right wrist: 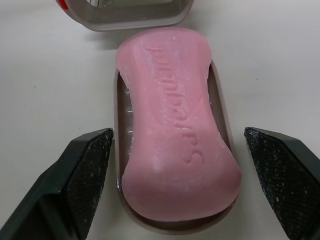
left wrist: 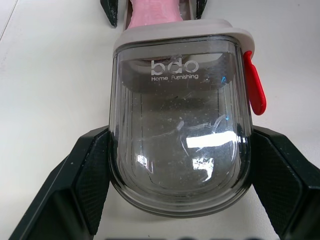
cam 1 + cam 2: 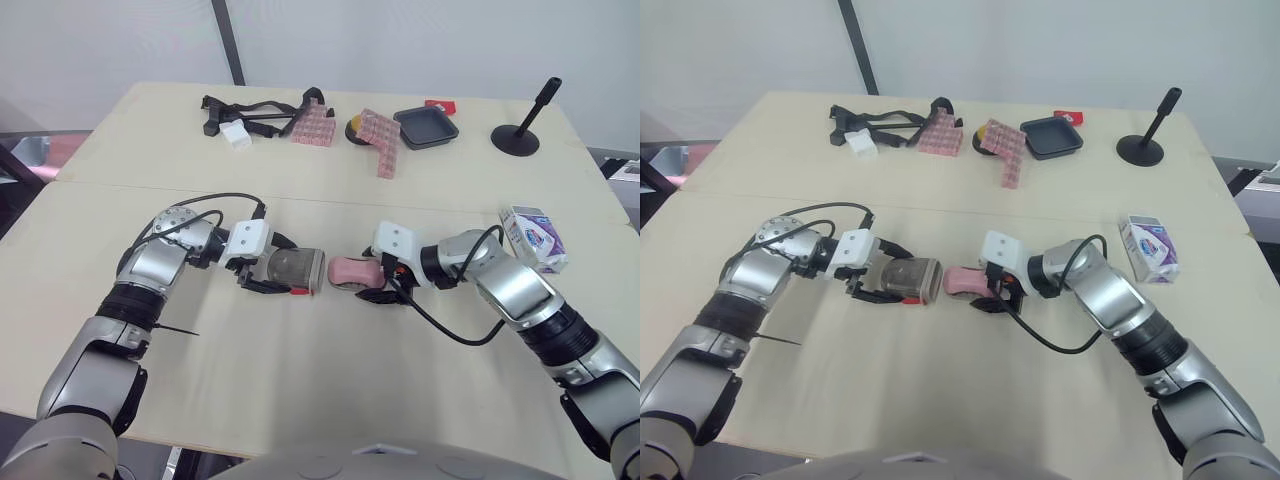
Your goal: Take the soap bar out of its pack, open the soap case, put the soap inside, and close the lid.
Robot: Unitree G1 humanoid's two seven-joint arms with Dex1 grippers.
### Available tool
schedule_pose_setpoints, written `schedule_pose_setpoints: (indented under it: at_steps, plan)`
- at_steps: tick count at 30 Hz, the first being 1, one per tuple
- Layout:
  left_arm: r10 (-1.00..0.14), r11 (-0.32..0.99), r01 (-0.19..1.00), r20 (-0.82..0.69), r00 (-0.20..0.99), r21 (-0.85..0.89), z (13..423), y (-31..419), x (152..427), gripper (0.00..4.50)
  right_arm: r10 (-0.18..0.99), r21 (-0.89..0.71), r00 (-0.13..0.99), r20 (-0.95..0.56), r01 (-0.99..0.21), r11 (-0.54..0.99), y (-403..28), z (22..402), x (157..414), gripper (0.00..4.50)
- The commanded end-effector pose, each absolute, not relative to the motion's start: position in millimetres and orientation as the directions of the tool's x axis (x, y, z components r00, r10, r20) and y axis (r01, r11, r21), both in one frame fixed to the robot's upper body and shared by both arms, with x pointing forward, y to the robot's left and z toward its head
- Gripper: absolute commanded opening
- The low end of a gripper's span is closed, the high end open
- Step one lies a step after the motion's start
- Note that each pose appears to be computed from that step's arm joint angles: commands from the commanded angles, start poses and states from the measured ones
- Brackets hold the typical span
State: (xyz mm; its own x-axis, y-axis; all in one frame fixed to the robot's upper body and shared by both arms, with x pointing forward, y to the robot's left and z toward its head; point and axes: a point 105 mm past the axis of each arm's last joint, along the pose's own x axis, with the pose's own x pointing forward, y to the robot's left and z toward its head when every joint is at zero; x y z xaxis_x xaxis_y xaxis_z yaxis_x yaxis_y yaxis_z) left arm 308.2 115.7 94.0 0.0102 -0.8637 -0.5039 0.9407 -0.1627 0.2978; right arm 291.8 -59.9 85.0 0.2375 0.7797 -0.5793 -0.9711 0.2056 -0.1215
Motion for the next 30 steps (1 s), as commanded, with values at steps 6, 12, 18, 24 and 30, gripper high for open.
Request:
schedule_pose_setpoints:
  at_steps: [6,12,18,24,30]
  plan:
    - [-0.870,-0.169,0.927,-0.492,0.020,0.336,103,114,310,3.46,0.772,-0.144,0.228,-0.593,-0.974,0.177,-60,84,291,2.75]
    - [-0.870,-0.167,0.927,-0.493,0.022,0.336,102,113,311,3.46,0.762,-0.165,0.226,-0.607,-0.974,0.157,-63,84,290,2.56]
    - [-0.869,-0.161,0.928,-0.494,0.028,0.337,101,113,312,3.46,0.760,-0.224,0.240,-0.603,-0.966,0.128,-68,94,290,2.56]
    - [-0.878,-0.144,0.929,-0.478,0.039,0.340,103,110,315,3.46,0.750,-0.310,0.259,-0.608,-0.948,0.075,-78,118,287,2.56]
    - [-0.895,-0.136,0.931,-0.444,0.030,0.339,105,99,315,3.46,0.738,-0.341,0.253,-0.625,-0.939,0.034,-78,133,282,2.56]
